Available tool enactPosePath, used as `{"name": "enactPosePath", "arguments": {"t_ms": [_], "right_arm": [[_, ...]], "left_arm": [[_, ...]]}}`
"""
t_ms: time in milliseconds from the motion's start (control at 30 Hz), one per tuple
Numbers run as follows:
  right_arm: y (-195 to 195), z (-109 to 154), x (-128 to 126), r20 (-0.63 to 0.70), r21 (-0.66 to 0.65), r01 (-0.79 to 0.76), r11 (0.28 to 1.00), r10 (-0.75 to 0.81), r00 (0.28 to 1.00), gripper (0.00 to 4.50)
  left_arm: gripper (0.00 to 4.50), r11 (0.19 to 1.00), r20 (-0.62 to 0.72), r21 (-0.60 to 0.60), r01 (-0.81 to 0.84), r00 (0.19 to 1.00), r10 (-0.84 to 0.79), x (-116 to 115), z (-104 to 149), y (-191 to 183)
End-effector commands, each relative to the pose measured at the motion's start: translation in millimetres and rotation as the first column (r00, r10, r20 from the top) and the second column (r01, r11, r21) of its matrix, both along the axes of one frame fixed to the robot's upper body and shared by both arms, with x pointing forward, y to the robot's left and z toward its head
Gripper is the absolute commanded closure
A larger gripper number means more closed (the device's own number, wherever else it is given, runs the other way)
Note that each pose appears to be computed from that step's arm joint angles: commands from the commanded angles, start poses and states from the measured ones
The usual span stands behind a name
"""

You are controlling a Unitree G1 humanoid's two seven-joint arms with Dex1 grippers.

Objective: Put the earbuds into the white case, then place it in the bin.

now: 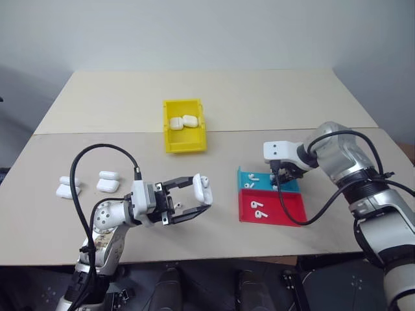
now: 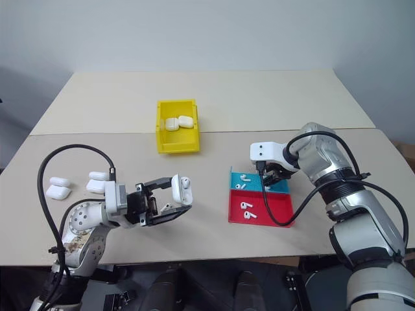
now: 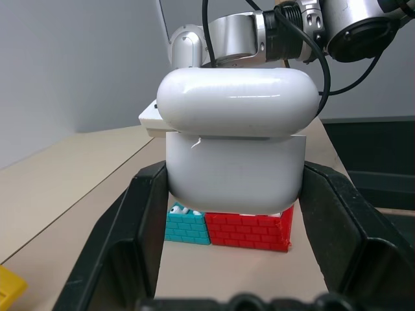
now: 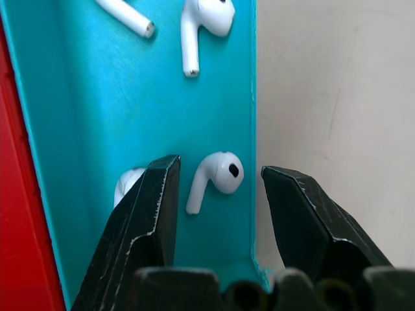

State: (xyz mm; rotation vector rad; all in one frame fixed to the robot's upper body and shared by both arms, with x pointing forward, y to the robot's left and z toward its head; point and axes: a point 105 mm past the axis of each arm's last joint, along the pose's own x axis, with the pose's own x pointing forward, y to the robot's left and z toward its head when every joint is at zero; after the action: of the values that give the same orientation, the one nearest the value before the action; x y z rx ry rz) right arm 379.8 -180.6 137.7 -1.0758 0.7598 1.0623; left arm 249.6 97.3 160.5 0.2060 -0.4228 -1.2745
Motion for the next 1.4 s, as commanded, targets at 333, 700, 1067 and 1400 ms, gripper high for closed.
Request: {"name": "enactPosePath", "arguments": {"t_ms": [333, 700, 1067, 1400], "right_arm": [[-4, 8, 3, 0.03, 0.01, 0.02, 1.0, -0.021, 0.999, 2.04], [-7, 4, 3, 0.033, -0.001, 0.031, 1.0, -0.031, 0.999, 2.63], [-12, 2, -2, 0.01, -0.005, 0.051, 0.999, -0.051, 0.999, 2.63], [-12, 0, -4, 0.004, -0.006, 0.054, 0.999, -0.054, 0.999, 2.63]], "left_arm": [[1.76, 1.0, 0.04, -0.007, 0.003, 0.999, -0.003, 0, 4, 0], [1.76, 1.0, 0.04, -0.004, 0.004, 0.999, -0.004, 0, 2, 1], [1.76, 1.0, 0.039, -0.003, 0.011, 0.999, -0.011, 0, -1, 1], [1.76, 1.0, 0.04, -0.007, 0.013, 0.999, -0.012, 0, -2, 0]]}}
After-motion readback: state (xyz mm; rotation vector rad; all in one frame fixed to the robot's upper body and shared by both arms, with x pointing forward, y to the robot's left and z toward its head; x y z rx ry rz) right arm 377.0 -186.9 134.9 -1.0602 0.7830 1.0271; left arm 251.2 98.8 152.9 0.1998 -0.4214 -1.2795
